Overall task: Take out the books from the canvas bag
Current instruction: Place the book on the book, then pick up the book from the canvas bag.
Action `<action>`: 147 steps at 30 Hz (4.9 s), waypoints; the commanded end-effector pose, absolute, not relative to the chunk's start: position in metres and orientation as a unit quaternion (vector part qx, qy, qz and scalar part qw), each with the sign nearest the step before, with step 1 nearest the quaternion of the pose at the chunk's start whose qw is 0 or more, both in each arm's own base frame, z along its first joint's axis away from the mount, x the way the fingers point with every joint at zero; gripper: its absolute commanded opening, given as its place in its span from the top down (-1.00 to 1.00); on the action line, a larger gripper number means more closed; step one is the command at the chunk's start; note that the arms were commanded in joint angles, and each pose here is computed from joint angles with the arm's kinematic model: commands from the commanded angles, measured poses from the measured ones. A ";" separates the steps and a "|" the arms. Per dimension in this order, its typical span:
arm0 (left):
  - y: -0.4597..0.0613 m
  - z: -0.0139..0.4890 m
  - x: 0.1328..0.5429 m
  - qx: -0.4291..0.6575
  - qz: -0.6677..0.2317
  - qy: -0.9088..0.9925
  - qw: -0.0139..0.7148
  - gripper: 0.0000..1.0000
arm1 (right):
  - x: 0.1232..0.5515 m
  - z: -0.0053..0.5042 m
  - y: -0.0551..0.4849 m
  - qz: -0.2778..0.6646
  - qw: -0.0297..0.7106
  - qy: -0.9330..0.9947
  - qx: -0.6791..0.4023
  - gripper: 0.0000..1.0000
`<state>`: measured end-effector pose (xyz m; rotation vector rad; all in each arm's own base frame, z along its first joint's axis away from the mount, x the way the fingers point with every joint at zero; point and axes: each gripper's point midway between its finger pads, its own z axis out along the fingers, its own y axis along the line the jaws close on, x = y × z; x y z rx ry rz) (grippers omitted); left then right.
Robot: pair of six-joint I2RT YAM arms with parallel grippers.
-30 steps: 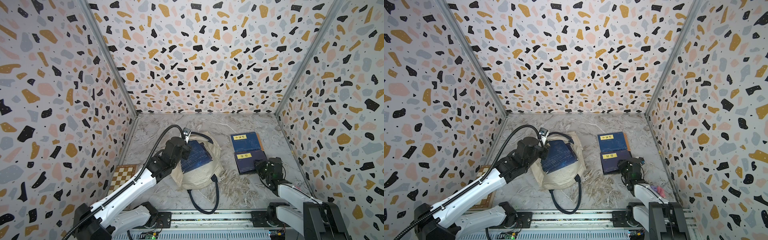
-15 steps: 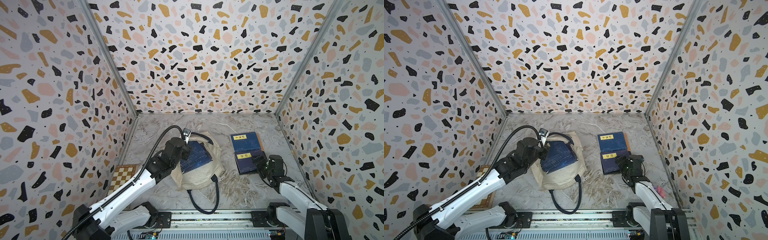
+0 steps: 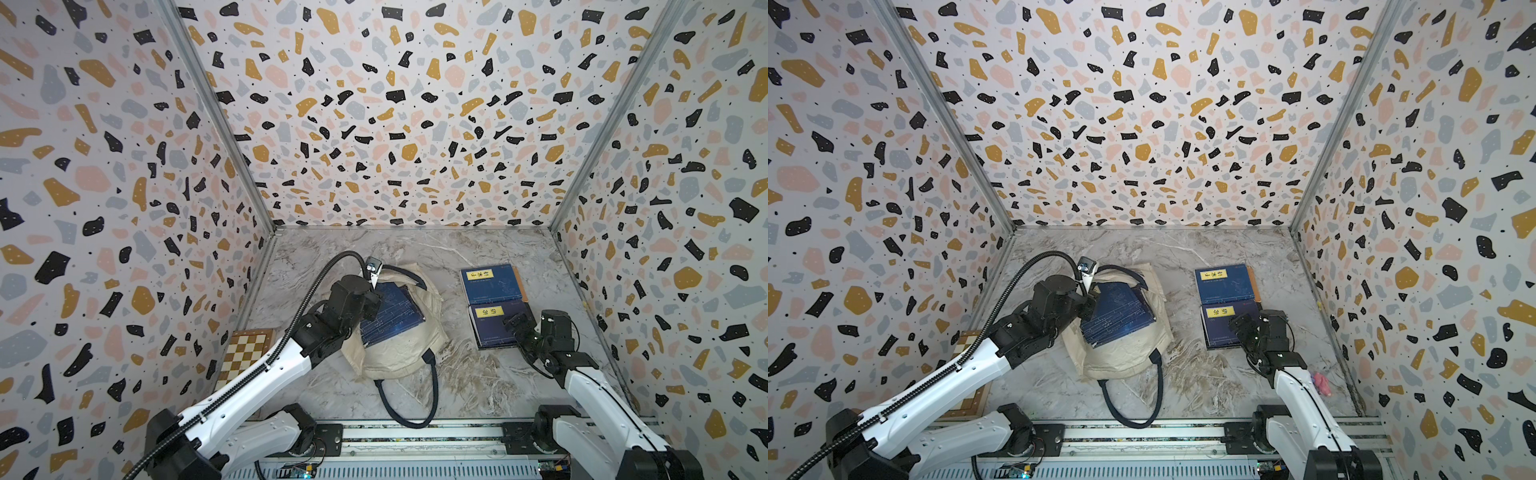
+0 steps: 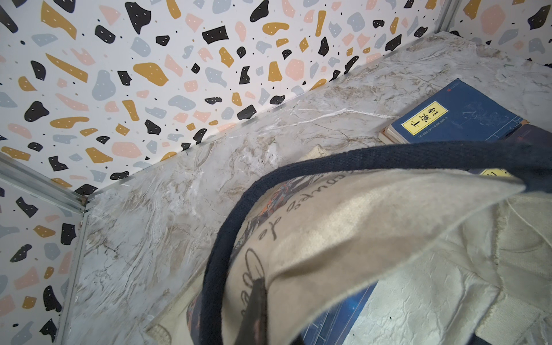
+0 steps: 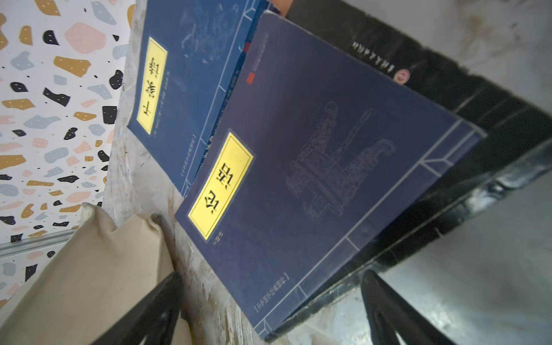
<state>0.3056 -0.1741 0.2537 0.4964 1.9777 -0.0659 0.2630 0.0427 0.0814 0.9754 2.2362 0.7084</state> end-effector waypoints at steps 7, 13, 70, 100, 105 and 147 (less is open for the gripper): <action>-0.175 0.264 0.306 0.202 -0.033 0.818 0.538 1.00 | 0.262 0.152 0.087 0.310 0.374 0.839 0.246 -0.99; -0.175 0.264 0.305 0.203 -0.035 0.817 0.538 1.00 | 0.251 0.192 0.158 0.333 0.400 0.842 0.144 -0.99; -0.175 0.273 0.301 0.206 -0.046 0.804 0.555 1.00 | 0.171 0.142 0.383 0.356 0.365 0.860 -0.023 -0.71; -0.190 0.305 0.281 0.234 -0.120 0.749 0.608 1.00 | 0.275 0.092 0.444 0.410 0.235 0.880 0.045 -0.77; -0.194 0.312 0.273 0.247 -0.138 0.731 0.621 1.00 | 0.289 0.094 0.432 0.377 0.271 0.882 0.077 -0.79; -0.201 0.313 0.264 0.277 -0.141 0.714 0.628 1.00 | 0.328 0.189 0.437 0.449 0.378 0.809 0.039 0.50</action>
